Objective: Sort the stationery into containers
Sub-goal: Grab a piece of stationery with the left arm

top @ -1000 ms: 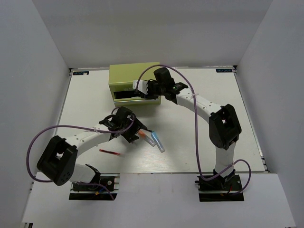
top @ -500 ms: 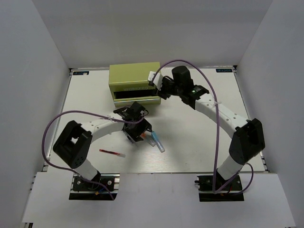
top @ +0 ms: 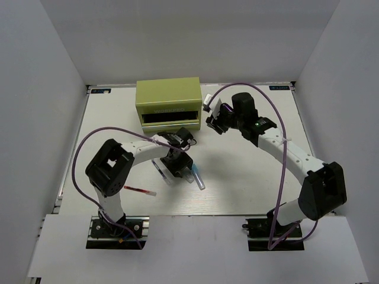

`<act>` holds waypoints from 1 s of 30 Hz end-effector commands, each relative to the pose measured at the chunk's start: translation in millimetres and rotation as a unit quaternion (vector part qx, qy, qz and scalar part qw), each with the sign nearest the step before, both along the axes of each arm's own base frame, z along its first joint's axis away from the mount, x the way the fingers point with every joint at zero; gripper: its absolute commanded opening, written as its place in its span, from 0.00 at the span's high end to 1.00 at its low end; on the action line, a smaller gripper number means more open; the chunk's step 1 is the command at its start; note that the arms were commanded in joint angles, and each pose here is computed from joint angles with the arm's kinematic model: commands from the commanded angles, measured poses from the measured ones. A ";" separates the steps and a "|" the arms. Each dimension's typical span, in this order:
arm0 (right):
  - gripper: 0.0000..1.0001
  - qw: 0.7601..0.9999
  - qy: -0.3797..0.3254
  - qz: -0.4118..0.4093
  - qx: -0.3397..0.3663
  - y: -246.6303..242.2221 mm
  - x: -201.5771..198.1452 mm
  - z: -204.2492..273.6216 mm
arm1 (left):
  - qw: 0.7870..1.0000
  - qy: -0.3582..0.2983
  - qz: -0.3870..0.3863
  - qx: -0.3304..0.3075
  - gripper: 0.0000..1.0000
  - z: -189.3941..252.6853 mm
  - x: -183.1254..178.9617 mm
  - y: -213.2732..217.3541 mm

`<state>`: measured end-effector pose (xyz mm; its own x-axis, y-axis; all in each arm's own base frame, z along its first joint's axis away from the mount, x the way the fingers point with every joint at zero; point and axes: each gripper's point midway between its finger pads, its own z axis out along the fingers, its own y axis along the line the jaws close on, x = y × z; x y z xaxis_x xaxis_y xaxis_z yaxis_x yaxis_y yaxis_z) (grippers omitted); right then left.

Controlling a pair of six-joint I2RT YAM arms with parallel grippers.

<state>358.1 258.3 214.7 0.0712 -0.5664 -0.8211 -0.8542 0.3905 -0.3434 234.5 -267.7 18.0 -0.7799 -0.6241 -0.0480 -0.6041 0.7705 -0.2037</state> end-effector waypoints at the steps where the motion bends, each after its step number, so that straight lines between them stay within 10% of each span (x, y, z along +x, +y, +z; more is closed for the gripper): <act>1: 0.50 0.999 -0.004 -0.005 0.032 -4.9 -5.4 17.4 | 0.999 0.001 -0.005 0.039 0.38 -5.5 4.8 3.0; 15: 0.50 0.998 0.038 -0.007 0.044 -18.9 -26.4 -2.2 | 0.996 0.039 -0.043 0.069 0.78 -10.9 -24.2 18.3; 20: 0.44 0.995 0.084 0.015 0.058 -19.1 -51.0 -8.1 | 0.992 -0.088 -0.089 0.000 0.97 38.8 1.4 -9.2; 30: 0.36 0.993 0.100 0.019 0.057 -27.3 -69.6 -23.5 | 0.921 -0.368 -0.061 -0.117 1.00 160.1 40.8 -4.6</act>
<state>290.6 231.3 181.8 -0.0960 -0.4944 -0.8639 -0.9154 0.3848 -0.1184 251.8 -274.4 145.7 -0.7655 -0.5260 -0.3704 -0.2302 0.7616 -0.6058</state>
